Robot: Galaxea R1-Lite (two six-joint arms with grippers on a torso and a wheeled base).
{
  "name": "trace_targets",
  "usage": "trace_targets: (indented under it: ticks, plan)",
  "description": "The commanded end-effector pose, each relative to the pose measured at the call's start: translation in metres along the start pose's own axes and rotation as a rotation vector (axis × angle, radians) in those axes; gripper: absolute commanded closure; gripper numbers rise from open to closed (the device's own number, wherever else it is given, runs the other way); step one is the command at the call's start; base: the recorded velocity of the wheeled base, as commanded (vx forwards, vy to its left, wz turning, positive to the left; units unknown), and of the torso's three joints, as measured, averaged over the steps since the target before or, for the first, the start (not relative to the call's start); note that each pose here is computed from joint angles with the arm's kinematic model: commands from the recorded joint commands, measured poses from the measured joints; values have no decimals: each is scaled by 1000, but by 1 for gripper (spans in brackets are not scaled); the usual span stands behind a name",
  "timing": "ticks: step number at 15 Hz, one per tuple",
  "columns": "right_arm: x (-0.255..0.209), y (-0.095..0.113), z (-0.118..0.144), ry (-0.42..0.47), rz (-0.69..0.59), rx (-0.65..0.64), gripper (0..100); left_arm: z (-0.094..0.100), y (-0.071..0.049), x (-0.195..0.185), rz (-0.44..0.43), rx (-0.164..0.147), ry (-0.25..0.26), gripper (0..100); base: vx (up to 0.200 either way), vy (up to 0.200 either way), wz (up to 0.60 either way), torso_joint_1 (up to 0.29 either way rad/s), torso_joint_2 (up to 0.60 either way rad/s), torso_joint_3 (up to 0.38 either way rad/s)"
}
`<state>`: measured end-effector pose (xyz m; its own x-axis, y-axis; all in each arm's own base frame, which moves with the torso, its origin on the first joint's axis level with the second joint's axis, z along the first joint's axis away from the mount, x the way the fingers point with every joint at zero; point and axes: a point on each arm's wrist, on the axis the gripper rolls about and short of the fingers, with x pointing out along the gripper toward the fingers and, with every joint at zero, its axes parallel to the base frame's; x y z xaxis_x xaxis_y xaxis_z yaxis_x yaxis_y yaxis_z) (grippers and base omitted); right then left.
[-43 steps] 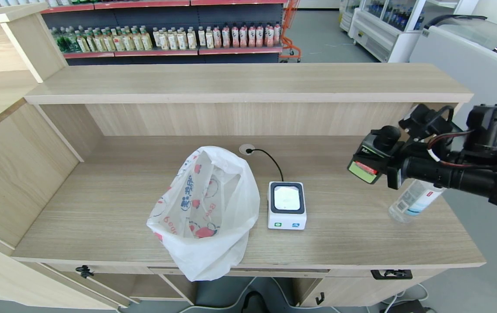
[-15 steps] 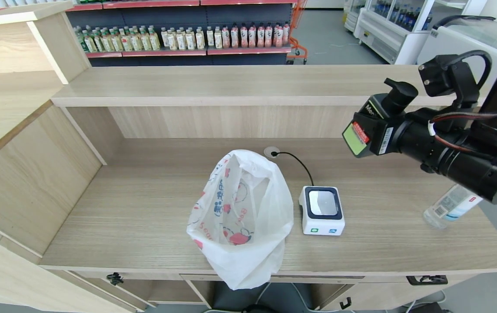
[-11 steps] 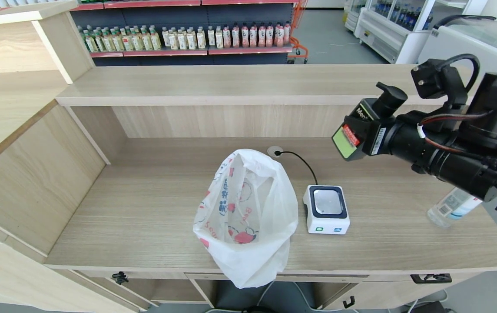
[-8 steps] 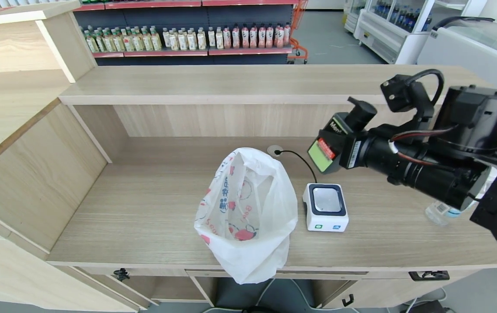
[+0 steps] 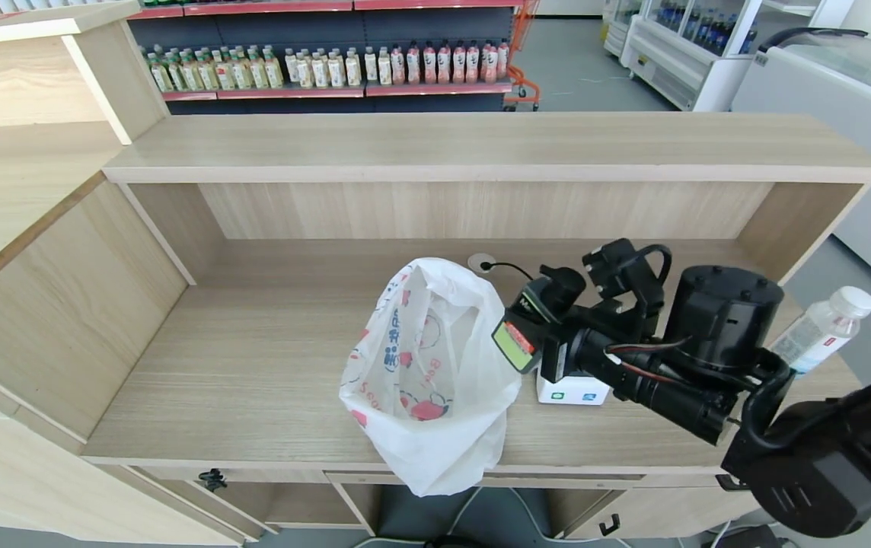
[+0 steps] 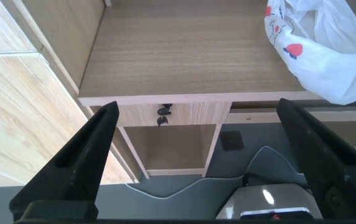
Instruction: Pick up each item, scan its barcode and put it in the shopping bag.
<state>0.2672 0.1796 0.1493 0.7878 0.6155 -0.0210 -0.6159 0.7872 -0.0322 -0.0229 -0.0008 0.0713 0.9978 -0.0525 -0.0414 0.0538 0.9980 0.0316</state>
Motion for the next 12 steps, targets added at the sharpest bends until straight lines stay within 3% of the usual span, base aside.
trace_targets:
  ticks: [1, 3, 7, 12]
  plan:
    - [14, -15, -44, 92, 28, -7, 100, 0, 0, 0, 0, 0, 0, 0, 0, 0, 0, 0, 0, 0]
    - [21, -15, -52, 104, 59, -4, 100, 0, 0, 0, -1, 0, 0, 0, 0, 0, 0, 0, 0, 0]
    - [45, -12, -58, 47, 165, 5, 100, 0, 0, 0, 0, 0, 0, 0, 0, 0, 0, 0, 0, 0]
    - [55, -11, -71, 24, 184, 37, 100, 0, 0, 0, 0, 0, 0, 0, 0, 0, 0, 0, 0, 0]
